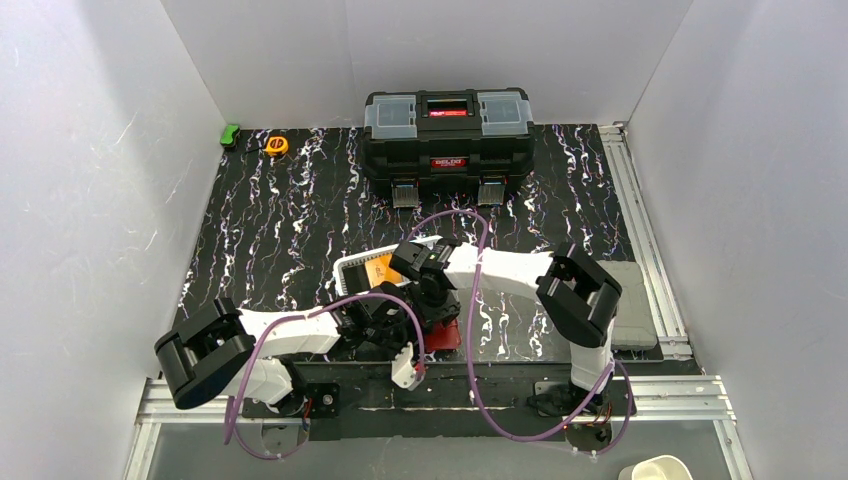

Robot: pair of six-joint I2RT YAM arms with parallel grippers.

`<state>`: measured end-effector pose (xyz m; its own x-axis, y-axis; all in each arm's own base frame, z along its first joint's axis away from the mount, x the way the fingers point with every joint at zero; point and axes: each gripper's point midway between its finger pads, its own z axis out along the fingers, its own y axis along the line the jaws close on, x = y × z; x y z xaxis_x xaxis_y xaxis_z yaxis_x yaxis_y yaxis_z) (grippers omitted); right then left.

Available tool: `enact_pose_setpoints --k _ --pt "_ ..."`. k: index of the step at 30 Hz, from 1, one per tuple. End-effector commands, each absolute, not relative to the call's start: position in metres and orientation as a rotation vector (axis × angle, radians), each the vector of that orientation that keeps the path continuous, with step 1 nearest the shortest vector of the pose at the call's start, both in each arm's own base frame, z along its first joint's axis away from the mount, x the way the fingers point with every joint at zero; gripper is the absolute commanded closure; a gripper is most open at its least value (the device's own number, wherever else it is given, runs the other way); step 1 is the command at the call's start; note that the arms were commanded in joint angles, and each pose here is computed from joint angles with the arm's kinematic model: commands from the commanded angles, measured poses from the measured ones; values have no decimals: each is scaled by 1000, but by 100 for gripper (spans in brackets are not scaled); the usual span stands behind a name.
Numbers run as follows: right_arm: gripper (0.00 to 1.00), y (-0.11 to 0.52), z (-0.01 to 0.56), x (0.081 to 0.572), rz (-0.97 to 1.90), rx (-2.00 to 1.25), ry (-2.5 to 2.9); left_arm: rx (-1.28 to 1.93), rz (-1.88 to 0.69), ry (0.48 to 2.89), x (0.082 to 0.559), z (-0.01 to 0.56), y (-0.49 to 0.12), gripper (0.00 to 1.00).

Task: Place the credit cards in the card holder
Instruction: Close the card holder at the center of the board, then reset both arms

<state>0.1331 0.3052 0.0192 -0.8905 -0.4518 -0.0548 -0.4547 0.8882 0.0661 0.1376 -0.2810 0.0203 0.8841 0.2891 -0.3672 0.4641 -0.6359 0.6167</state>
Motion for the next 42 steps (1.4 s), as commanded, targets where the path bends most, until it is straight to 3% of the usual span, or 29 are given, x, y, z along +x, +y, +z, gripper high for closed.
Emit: enact_pose_setpoints --k 1,5,10,17,20,24,25,29,30,42 --pt "47 283 -72 62 24 -775 3270 2437 -350 656 124 -10 -254 79" --pt "39 295 -59 72 59 -754 3226 2456 -347 771 130 1 -252 79" --pt "37 301 -53 77 70 -750 3201 2449 -330 936 135 25 -245 75" --pt "33 302 -15 90 89 -740 3131 2373 -290 1028 129 99 -223 71" --pt "24 300 11 97 107 -733 3091 2323 -293 1153 128 128 -211 66" --pt "3 292 40 111 117 -692 3024 2155 -330 1370 131 171 -202 51" --pt "2 291 49 116 134 -679 3003 2106 -348 1431 133 180 -200 45" --pt "2 294 84 131 245 -647 2909 1829 -405 1644 152 219 -189 7" --pt "2 296 94 135 266 -649 2882 1749 -404 1685 159 228 -186 2" --pt "2 329 242 184 570 -620 2526 761 -297 2120 250 269 -103 2"
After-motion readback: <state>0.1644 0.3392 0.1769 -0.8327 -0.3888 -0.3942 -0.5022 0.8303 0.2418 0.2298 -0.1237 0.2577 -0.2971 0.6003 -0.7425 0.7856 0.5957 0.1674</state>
